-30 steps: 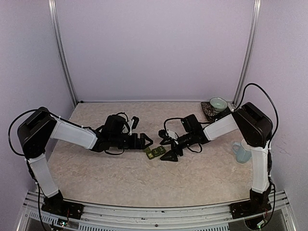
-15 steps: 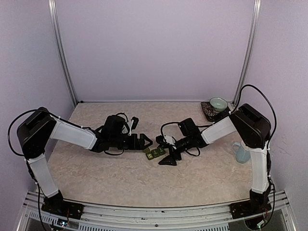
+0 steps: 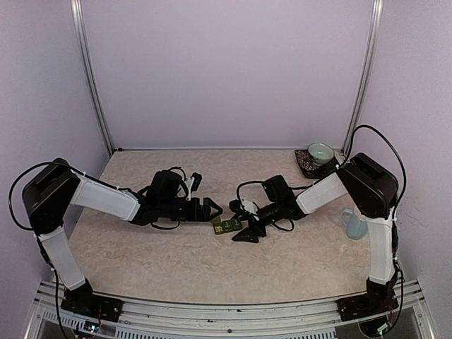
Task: Sort the pills into containers
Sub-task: Pick up the pill container from the center of the board.
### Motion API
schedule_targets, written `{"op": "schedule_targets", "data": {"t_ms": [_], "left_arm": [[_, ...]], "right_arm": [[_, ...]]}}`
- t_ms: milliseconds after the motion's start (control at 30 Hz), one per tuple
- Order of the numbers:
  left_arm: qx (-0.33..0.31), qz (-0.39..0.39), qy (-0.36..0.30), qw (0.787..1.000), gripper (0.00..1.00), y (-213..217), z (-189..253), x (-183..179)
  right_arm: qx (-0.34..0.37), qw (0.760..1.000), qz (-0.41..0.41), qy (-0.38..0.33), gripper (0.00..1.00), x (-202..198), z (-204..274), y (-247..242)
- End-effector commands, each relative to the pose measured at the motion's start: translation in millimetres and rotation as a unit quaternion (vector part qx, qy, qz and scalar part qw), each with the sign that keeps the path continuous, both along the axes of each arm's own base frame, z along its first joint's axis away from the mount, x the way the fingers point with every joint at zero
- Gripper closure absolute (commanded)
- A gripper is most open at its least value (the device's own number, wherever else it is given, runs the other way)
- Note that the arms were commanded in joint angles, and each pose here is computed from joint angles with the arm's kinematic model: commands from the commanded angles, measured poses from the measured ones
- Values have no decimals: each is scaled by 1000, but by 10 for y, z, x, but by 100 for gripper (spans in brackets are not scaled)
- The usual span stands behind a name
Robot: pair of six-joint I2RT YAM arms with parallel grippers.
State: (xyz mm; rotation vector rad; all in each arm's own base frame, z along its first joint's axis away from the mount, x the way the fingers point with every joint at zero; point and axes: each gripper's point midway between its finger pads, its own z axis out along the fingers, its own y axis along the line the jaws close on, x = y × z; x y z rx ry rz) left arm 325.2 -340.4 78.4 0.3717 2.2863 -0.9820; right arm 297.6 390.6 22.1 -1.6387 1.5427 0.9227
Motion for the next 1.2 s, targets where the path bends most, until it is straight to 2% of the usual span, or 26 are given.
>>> {"op": "schedule_targets", "data": {"t_ms": [0, 433, 633, 867, 1167], "left_arm": [[-13, 6, -19, 1000, 4, 13, 153, 41], [-15, 6, -18, 1000, 4, 0, 160, 55], [-17, 3, -19, 1000, 4, -13, 180, 61], [-19, 1, -20, 1000, 4, -38, 194, 70], [-24, -4, -15, 1000, 4, -60, 154, 87]], "right_arm": [[1, 1000, 0, 11, 22, -55, -29, 40], [-4, 1000, 4, 16, 28, -2, -85, 197], [-5, 1000, 9, 22, 43, -28, -88, 193], [-9, 999, 14, 35, 66, -79, -91, 174], [11, 1000, 19, 22, 68, -242, 202, 169]]}}
